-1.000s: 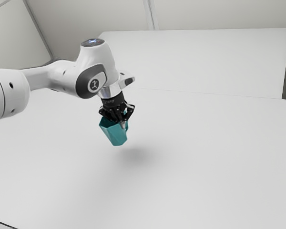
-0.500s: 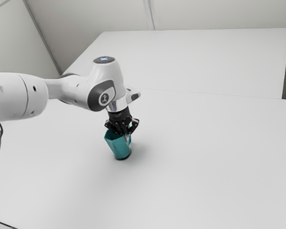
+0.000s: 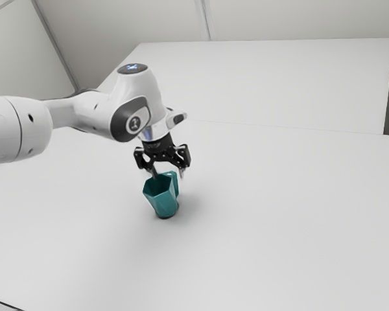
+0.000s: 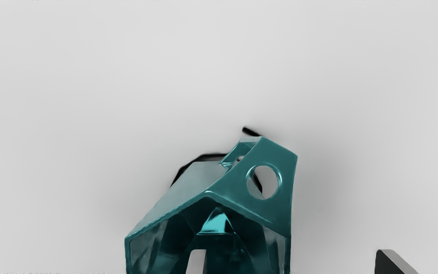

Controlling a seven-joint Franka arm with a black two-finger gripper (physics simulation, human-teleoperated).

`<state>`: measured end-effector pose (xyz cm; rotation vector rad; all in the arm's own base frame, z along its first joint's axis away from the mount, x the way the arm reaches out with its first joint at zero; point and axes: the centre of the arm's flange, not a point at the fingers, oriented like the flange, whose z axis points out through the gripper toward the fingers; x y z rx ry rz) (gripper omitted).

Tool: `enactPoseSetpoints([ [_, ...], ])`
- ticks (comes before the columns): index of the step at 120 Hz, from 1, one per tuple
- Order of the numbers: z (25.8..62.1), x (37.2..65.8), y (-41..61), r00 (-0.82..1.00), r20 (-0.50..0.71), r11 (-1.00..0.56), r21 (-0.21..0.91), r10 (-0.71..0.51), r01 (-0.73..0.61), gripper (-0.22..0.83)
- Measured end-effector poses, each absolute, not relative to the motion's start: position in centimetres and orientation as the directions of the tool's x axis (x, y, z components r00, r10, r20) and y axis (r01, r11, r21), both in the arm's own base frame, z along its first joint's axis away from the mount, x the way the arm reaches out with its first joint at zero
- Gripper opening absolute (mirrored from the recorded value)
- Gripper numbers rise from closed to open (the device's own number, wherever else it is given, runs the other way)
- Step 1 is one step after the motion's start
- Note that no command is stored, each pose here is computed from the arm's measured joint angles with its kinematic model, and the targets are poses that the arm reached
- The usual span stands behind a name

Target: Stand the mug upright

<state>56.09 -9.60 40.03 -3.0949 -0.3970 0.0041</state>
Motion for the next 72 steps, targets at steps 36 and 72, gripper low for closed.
enactPoseSetpoints([
  [36,46.7,56.0,-10.8,0.978,0.063,-0.979,0.000,0.201,0.201,0.59],
  [72,53.6,57.0,-9.2,0.983,0.121,-0.988,-0.049,0.136,0.143,0.61],
])
